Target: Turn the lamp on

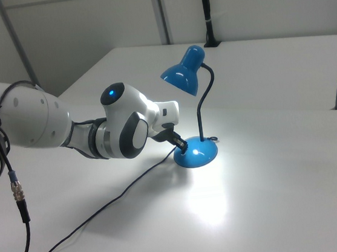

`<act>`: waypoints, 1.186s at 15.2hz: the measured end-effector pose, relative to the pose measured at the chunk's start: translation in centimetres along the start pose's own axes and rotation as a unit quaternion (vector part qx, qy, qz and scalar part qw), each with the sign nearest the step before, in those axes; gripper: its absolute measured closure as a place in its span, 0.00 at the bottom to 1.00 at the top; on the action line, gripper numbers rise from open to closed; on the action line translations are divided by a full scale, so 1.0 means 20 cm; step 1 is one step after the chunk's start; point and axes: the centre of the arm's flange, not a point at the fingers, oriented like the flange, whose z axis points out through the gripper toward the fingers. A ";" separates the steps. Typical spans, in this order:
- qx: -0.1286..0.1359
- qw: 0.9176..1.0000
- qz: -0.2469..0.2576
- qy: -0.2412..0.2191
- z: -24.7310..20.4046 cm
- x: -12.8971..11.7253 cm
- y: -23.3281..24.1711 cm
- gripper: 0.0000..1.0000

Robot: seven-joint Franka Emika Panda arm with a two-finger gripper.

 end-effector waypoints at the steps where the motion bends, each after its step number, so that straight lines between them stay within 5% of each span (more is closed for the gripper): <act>1: -0.001 1.000 -0.003 0.001 0.00 0.00 0.00 0.99; 9: -0.003 1.000 -0.017 0.008 -0.06 0.04 -0.02 0.99; 18: -0.034 0.982 -0.149 -0.110 -0.54 -0.12 -0.54 0.99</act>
